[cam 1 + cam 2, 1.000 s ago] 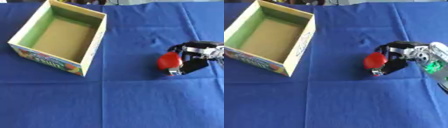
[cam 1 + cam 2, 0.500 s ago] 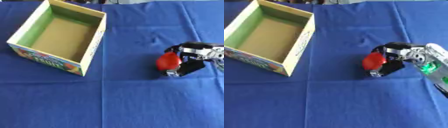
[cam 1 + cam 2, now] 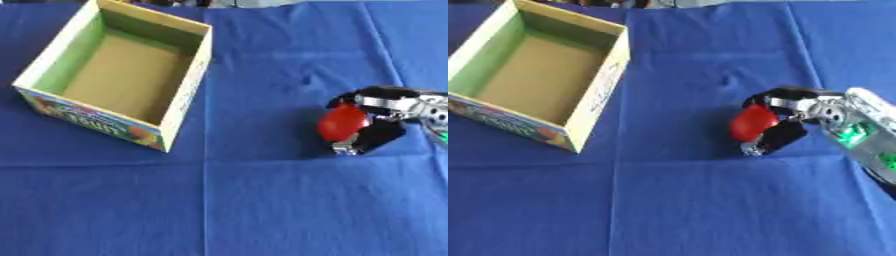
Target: Pick up objects on the table and place them in the box.
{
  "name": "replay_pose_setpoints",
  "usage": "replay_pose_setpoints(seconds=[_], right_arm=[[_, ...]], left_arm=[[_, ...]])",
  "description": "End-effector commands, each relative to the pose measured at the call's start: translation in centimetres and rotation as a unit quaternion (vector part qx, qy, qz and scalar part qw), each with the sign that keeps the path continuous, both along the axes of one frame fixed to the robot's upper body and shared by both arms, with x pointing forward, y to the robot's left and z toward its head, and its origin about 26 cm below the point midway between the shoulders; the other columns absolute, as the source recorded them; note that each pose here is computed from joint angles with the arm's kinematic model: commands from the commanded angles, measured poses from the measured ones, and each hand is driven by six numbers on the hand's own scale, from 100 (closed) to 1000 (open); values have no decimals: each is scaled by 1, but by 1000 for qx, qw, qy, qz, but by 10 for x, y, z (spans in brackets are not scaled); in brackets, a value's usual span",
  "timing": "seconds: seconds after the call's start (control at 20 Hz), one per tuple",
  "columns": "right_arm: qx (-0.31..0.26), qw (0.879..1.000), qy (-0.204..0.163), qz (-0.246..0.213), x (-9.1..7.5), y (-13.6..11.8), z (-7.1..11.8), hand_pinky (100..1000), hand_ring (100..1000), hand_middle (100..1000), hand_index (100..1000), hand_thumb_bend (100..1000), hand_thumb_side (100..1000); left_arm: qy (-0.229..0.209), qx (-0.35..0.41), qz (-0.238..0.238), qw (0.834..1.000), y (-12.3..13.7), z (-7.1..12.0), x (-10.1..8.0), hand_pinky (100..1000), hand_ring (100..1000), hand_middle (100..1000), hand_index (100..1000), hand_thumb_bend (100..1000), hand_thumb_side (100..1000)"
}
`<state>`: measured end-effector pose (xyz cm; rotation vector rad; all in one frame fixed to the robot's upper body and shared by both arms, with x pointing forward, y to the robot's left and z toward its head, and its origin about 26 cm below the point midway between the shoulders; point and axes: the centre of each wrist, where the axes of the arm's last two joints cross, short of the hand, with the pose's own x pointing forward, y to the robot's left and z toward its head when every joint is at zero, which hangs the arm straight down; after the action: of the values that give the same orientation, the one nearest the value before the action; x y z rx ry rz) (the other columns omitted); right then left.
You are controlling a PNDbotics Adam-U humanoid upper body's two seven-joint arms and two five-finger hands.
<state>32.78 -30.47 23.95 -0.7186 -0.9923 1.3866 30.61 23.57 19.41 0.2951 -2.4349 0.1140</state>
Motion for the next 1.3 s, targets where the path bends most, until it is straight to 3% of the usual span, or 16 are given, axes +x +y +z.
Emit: replay_pose_setpoints(seconds=[0.05,0.2,0.35,0.75,1.1,1.3], right_arm=[[7,999,21,-27,1,-3,2,351,558,701,916,313,434],[18,999,13,-30,1,-1,3,338,549,686,900,215,330],[37,999,10,-33,0,-1,4,346,546,681,890,128,287],[80,996,-21,-33,-5,5,13,358,531,642,803,100,153],[97,993,-63,-26,-11,12,28,344,531,623,709,100,293],[94,991,-96,-15,-17,16,41,343,529,618,686,100,318]], left_arm=[[-14,-1,-4,1000,-2,7,-2,600,880,829,723,100,989],[-14,-1,-3,1000,-2,7,-2,600,880,829,723,100,989],[-13,-2,-3,1000,-1,7,-2,600,881,829,722,100,989],[-12,-2,-4,1000,-2,7,-2,600,881,830,721,100,988],[-11,-4,-4,1000,-1,6,-3,603,883,830,720,100,986],[-10,-3,-4,1000,-1,6,-3,603,882,830,720,100,986]])
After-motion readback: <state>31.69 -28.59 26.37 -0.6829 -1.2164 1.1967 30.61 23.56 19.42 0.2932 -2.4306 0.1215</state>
